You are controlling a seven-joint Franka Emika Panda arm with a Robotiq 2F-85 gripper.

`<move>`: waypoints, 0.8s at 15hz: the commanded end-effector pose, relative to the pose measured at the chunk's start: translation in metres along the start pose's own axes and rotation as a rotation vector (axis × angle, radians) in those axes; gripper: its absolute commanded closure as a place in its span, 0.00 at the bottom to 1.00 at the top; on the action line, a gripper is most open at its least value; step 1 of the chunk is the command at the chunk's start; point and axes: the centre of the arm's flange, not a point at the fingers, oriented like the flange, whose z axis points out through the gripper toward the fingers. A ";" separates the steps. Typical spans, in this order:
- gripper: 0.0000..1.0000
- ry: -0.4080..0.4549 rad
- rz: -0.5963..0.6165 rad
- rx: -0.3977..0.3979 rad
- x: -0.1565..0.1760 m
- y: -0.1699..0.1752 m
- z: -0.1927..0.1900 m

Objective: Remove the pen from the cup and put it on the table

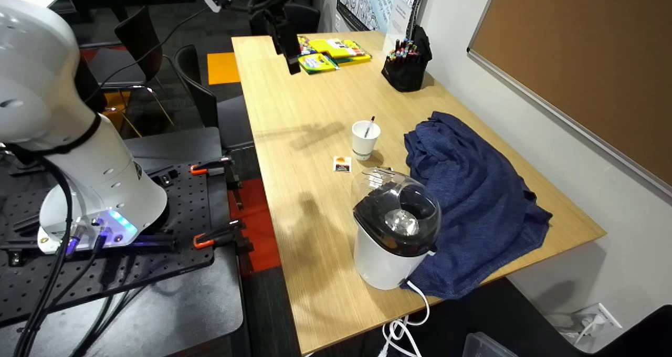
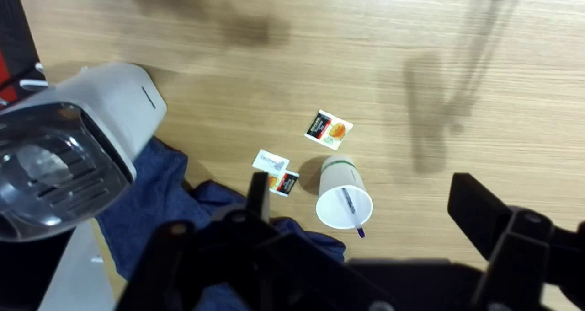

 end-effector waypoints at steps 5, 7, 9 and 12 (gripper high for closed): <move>0.00 0.136 -0.125 0.021 0.070 -0.017 0.038; 0.00 0.146 -0.132 0.027 0.083 -0.022 0.054; 0.00 0.140 -0.136 0.019 0.098 -0.029 0.071; 0.00 0.127 -0.181 -0.003 0.118 -0.038 0.095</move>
